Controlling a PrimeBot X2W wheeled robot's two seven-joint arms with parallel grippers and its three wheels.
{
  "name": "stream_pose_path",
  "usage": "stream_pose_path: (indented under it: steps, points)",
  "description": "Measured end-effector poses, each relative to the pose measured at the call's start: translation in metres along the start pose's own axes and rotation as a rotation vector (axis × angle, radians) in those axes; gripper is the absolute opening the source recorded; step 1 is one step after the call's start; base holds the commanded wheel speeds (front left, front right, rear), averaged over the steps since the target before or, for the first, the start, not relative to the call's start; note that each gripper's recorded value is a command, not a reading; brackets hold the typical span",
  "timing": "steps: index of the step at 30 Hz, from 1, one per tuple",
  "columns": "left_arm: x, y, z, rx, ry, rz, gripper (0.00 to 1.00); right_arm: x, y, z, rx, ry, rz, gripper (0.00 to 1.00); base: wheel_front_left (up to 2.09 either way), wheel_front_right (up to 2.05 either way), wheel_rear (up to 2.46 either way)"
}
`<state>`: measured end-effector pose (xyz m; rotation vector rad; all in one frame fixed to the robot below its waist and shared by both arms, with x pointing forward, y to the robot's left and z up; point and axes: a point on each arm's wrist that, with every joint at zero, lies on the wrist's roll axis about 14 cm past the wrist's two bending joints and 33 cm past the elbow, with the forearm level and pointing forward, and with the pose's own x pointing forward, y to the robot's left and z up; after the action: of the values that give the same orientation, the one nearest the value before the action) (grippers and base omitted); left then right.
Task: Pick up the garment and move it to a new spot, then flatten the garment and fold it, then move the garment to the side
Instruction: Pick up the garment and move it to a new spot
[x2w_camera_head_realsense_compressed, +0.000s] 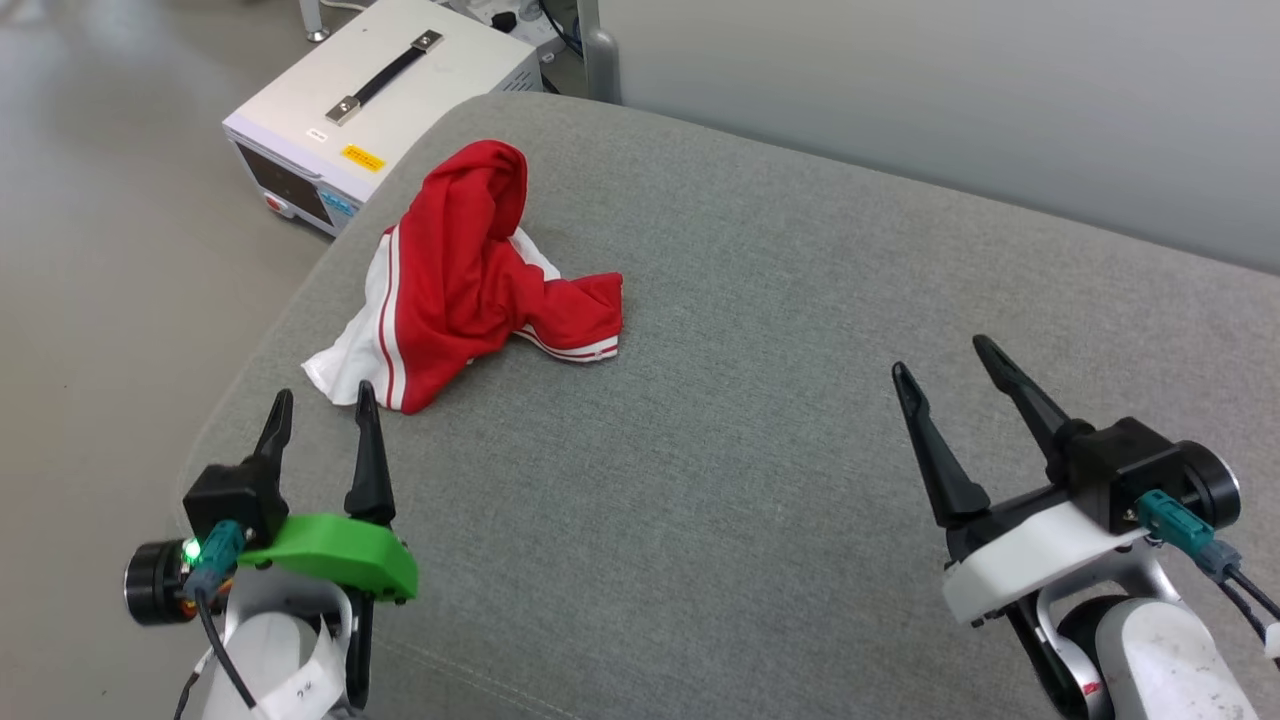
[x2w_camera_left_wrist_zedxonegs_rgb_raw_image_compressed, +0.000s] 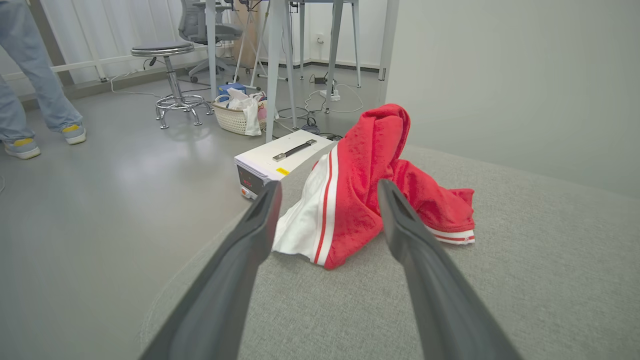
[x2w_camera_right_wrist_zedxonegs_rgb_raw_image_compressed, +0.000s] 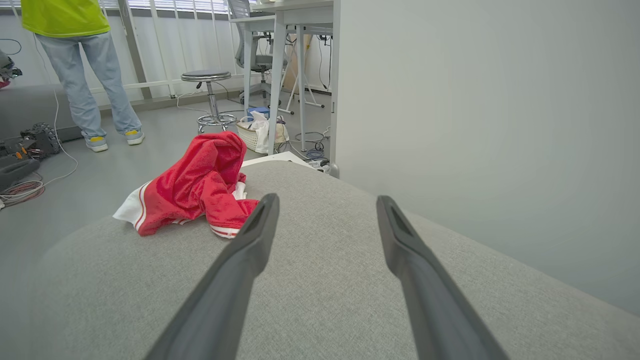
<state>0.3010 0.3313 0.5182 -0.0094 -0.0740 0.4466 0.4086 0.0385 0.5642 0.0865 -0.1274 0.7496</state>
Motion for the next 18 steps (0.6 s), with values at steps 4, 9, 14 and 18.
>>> stream_pose_path:
  steps: [4, 9, 14, 18]
  points:
    - [0.030, -0.011, 0.001, 0.004, 0.019, -0.050, 1.00, 0.004, -0.018, -0.001, -0.013, 0.001, -0.022, 1.00, 0.00, 0.00, 0.00]
    - [0.081, -0.019, 0.013, 0.039, 0.034, -0.103, 1.00, 0.009, -0.046, -0.006, -0.020, 0.006, -0.067, 1.00, 0.00, 0.00, 0.00]
    - [0.135, -0.029, 0.017, 0.094, 0.108, -0.150, 1.00, 0.011, -0.077, -0.017, -0.018, 0.014, -0.124, 1.00, 0.00, 0.00, 0.00]
    - [0.166, -0.035, -0.007, 0.117, 0.283, -0.173, 1.00, 0.009, -0.098, -0.034, -0.008, 0.041, -0.167, 1.00, 0.00, 0.00, 0.00]
